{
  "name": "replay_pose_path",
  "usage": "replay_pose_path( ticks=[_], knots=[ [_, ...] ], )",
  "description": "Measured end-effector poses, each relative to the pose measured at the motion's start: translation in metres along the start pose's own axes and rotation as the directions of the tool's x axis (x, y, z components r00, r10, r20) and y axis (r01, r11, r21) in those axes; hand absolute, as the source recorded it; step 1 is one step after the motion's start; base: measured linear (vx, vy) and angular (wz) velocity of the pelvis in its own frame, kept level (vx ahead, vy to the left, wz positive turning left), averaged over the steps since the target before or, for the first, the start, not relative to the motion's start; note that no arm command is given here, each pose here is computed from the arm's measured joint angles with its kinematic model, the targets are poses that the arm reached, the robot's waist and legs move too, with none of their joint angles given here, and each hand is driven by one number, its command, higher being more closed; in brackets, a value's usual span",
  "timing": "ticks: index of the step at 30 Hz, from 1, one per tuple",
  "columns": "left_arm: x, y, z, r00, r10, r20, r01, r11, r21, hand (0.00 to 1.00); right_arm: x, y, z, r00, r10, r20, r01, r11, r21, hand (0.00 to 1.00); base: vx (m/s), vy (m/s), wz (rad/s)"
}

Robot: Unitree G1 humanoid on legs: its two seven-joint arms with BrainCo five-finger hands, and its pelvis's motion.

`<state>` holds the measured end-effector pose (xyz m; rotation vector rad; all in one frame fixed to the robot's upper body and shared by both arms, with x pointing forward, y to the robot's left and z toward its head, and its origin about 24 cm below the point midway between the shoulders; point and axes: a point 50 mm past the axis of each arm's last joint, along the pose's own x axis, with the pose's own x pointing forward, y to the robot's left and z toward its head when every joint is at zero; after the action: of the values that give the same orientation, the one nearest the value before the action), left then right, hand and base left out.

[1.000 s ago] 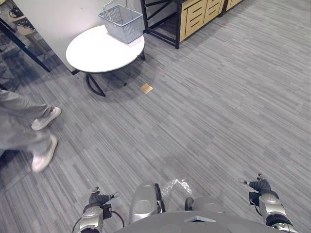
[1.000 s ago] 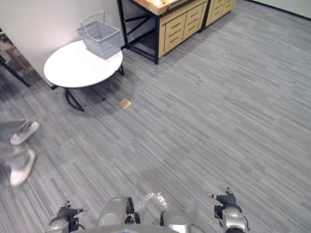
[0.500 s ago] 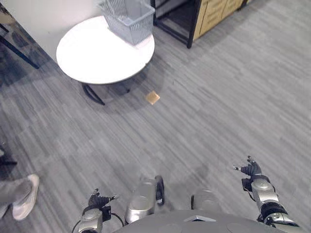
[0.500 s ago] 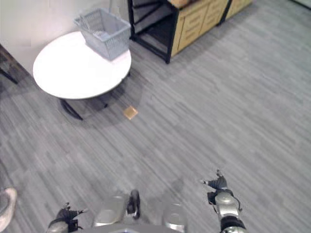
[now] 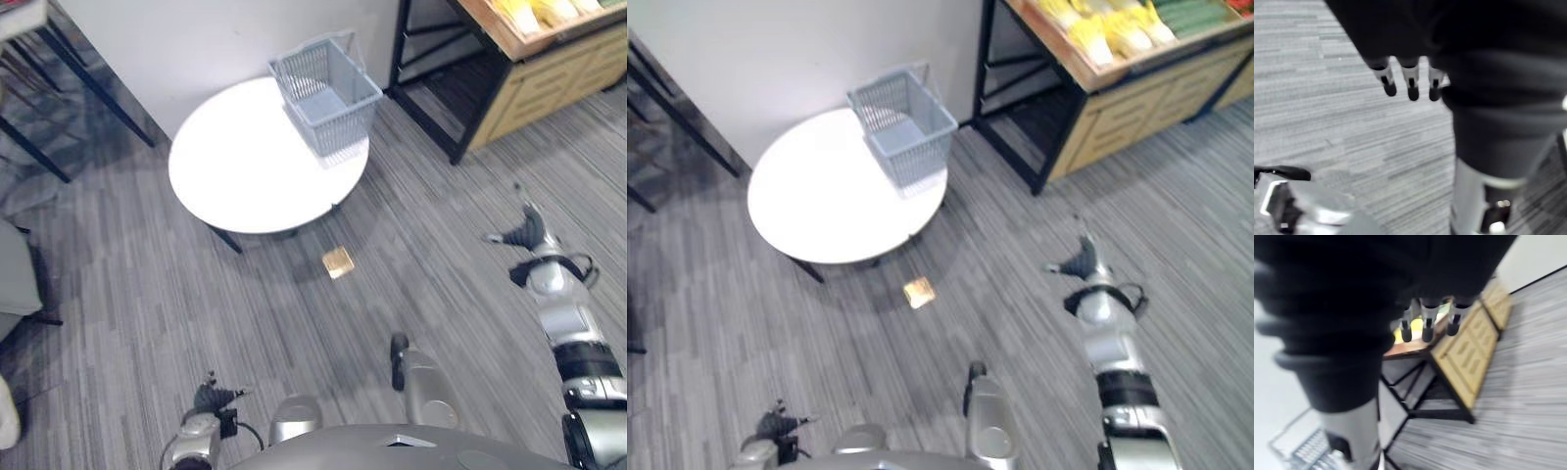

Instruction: Pick vegetable in the basket

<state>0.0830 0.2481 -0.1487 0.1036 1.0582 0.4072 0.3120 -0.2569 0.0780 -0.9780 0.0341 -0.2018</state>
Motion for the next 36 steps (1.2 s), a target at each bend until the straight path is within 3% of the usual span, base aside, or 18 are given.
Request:
replay_pose_path(
  ticks=[7,15,23,29,31,36],
  knots=[
    [-0.007,0.000,-0.018,0.999,0.005,-0.045,-0.006,1.000,-0.016,0.00,0.035,-0.040,0.063,0.965,-0.174,0.198,0.181,0.983,-0.020,0.00,0.47,-0.049,0.38],
    [-0.014,-0.008,-0.036,0.995,0.017,-0.101,-0.023,0.998,-0.060,0.00,0.062,-0.064,0.082,0.958,-0.195,0.209,0.214,0.974,-0.072,0.00,0.46,0.148,0.31],
    [-0.005,0.008,-0.020,0.996,0.041,-0.073,-0.040,0.999,0.019,0.00,0.065,-0.064,0.070,0.971,-0.153,0.184,0.181,0.973,-0.146,0.00,0.27,-0.055,0.76],
    [0.001,0.020,-0.002,0.998,0.061,-0.023,-0.060,0.997,0.052,0.00,0.066,-0.062,0.056,0.984,-0.130,0.123,0.149,0.975,-0.163,0.00,0.17,-0.342,0.53],
    [-0.001,0.004,-0.006,0.999,0.023,-0.028,-0.023,0.999,0.027,0.00,0.066,-0.062,0.055,0.985,-0.124,0.117,0.142,0.976,-0.167,0.00,0.19,-0.403,0.20],
    [-0.002,-0.003,-0.005,1.000,0.009,-0.018,-0.009,1.000,0.018,0.00,0.067,-0.055,0.047,0.993,-0.082,0.085,0.097,0.976,-0.193,0.00,0.09,-0.145,0.01]
  ],
)
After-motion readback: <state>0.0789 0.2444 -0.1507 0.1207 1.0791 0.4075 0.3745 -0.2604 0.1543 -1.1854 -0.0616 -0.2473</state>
